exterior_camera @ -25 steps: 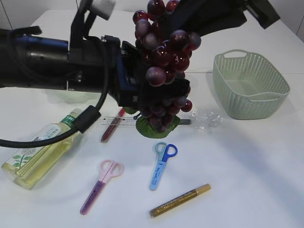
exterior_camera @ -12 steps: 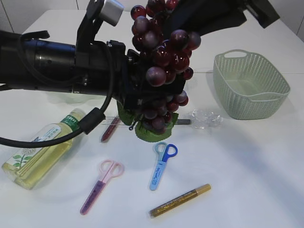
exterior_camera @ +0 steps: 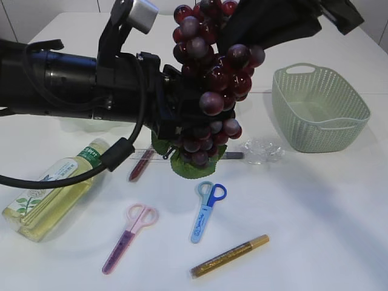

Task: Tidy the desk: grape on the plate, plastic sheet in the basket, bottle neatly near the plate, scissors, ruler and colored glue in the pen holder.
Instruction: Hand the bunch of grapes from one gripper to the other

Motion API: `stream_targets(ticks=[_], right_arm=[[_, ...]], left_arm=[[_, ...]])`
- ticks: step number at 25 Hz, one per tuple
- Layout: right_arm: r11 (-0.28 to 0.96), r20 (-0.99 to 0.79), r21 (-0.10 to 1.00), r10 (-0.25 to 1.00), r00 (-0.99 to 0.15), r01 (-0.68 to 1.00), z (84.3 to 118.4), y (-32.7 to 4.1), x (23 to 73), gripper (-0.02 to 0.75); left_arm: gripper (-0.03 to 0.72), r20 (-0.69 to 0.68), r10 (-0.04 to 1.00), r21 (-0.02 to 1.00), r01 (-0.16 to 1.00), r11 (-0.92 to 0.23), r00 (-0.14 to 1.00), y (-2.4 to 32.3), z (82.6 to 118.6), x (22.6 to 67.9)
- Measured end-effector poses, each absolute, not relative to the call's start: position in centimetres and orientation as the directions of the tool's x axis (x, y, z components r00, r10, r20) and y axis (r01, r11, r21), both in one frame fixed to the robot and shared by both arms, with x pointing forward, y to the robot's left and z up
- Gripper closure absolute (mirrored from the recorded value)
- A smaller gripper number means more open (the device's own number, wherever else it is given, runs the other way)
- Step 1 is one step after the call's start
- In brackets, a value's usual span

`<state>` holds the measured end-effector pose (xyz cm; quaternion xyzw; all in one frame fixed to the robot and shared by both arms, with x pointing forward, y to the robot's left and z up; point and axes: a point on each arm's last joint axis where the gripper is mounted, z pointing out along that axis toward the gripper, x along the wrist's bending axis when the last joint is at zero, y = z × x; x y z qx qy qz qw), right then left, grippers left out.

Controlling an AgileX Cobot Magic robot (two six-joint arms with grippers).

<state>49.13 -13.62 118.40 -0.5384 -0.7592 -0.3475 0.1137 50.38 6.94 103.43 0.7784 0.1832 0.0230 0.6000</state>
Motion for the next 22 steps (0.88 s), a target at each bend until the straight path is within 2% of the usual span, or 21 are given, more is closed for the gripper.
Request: stream_targets(ticks=[5,14,17,22], right_arm=[[0.181,0.538,0.407,0.744,-0.395,0.895,118.36,-13.69,49.17,0.600],[0.180,0.536,0.409,0.746,-0.396,0.894,118.37,-13.70,49.19,0.198],[0.181,0.532,0.410,0.748,-0.396,0.894,118.34,-13.73,49.21,0.158],[0.195,0.460,0.427,0.794,-0.398,0.883,118.03,-14.29,49.55,0.150]], left_arm=[[0.515,-0.185,0.313,0.942,0.259,-0.212,0.931,6.94,103.43,50.38],[0.522,-0.189,0.314,0.942,0.262,-0.211,0.931,6.94,103.43,50.38],[0.524,-0.192,0.315,0.941,0.266,-0.210,0.930,6.94,103.43,50.38],[0.526,-0.192,0.339,0.937,0.274,-0.216,0.921,7.03,103.32,50.57]])
